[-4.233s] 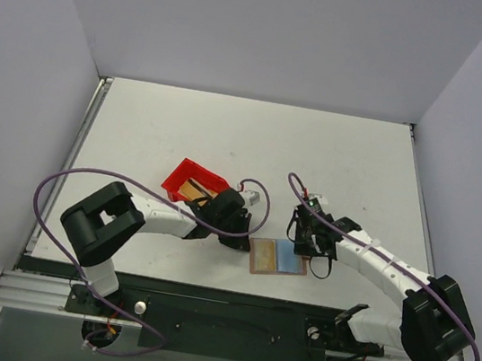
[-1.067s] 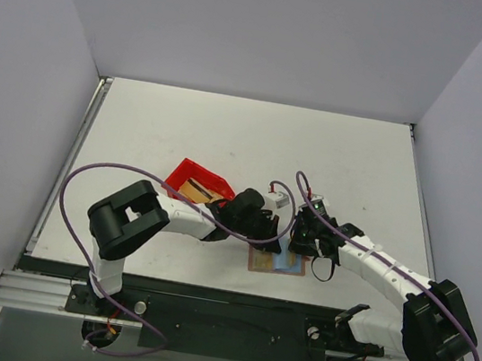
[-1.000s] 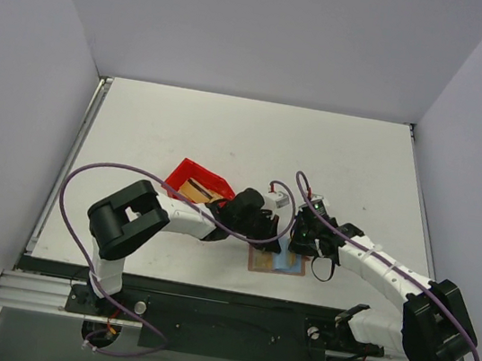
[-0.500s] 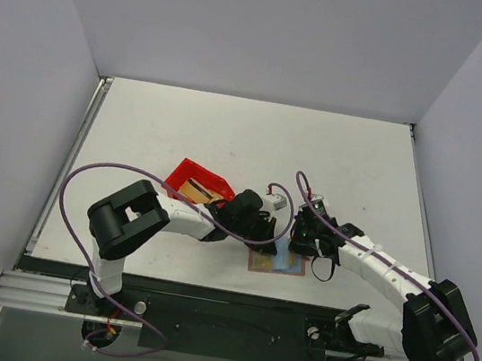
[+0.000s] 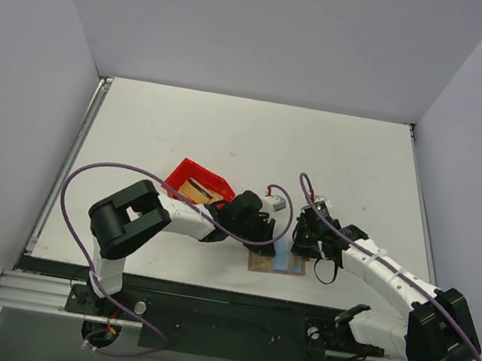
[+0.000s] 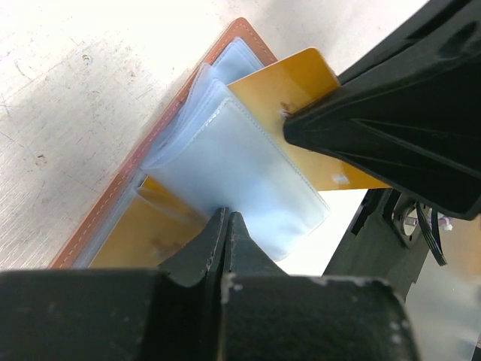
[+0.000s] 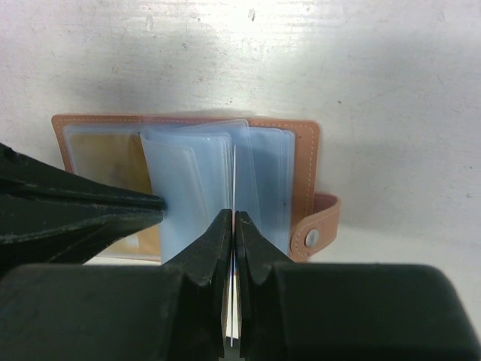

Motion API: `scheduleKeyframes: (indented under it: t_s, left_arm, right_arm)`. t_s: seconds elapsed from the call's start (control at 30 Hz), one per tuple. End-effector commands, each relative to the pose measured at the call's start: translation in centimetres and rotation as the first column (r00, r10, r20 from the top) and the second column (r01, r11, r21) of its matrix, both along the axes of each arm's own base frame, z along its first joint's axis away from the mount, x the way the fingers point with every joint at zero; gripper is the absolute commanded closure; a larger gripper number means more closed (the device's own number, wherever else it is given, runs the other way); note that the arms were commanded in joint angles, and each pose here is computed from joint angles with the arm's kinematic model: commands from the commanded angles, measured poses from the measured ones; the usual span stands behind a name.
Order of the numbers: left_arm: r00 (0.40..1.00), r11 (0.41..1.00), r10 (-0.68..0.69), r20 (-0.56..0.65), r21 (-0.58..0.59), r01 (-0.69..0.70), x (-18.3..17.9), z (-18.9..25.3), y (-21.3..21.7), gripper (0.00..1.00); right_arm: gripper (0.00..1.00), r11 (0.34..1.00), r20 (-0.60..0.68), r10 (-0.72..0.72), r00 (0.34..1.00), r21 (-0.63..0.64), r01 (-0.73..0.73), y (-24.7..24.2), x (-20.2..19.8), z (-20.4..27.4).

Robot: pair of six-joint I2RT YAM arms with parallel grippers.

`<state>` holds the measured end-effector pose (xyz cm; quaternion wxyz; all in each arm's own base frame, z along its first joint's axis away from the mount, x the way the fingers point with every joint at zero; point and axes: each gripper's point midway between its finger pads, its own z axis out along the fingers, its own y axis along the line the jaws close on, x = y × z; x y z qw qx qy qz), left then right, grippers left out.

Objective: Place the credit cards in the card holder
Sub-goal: Insert the credit card into the card holder.

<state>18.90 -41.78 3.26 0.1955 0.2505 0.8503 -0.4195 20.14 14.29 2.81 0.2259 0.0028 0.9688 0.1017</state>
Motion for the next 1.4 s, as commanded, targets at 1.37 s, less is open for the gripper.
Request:
scheduleKeyframes:
  t_s: [1.37]
  left_arm:
    - [1.000, 1.000, -0.011, -0.005, 0.013, 0.011, 0.0, -0.7, 0.1, 1.00]
  right_arm:
    - [1.00, 0.999, 0.002, 0.033, 0.999, 0.034, -0.033, 0.1, -0.3, 1.2]
